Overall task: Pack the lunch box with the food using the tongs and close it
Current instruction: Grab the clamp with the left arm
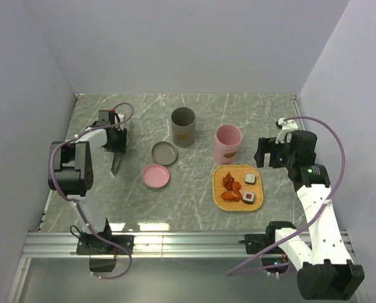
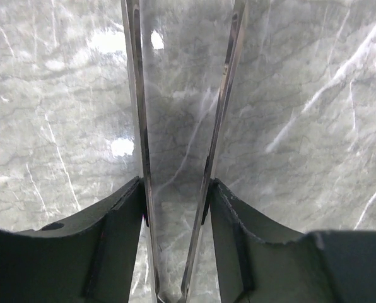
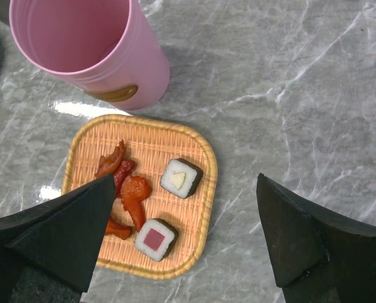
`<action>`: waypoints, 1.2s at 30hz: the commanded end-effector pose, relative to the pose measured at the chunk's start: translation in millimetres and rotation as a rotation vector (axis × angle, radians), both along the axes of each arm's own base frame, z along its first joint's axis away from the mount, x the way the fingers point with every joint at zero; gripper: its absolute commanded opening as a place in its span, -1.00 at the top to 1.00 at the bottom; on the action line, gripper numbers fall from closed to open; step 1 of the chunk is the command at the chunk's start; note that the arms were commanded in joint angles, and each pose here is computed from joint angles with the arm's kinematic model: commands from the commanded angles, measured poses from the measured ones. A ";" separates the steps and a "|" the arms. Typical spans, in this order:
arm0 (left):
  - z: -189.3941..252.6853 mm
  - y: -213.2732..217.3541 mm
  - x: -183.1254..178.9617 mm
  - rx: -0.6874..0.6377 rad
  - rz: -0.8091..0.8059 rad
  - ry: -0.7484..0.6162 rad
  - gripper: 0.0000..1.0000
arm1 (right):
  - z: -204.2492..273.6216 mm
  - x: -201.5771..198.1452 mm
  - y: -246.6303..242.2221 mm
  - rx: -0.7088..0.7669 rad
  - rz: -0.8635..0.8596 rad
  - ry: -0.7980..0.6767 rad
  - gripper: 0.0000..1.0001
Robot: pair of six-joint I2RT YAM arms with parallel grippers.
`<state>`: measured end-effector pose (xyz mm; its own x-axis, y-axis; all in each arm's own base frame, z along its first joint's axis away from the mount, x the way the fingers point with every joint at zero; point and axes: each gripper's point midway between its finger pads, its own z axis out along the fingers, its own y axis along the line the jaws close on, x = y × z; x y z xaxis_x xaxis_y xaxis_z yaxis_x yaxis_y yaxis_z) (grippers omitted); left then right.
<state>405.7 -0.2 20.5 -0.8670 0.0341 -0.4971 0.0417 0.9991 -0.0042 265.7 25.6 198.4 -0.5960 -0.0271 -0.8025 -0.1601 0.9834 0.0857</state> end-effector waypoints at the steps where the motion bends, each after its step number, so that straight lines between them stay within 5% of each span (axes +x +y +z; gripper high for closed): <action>1: 6.1 -7.5 -14.6 -0.028 -0.035 0.055 0.00 | 9.8 0.6 3.9 0.021 0.017 -0.033 -1.00; 10: 81.4 -14.2 -23.8 -0.038 -0.131 0.009 0.03 | 19.3 0.7 10.6 0.041 0.051 -0.051 -0.99; 17: 137.1 -43.2 -45.9 -0.175 -0.234 -0.029 0.09 | 40.3 0.7 22.0 0.063 0.119 -0.119 -0.99; 28: 220.4 -101.0 -107.5 -0.456 -0.501 -0.122 0.10 | 98.6 4.3 56.6 0.114 0.316 -0.309 -0.99; 36: 250.4 -130.3 -151.8 -0.505 -0.723 -0.224 0.02 | 105.2 13.0 57.3 0.100 0.300 -0.328 -1.00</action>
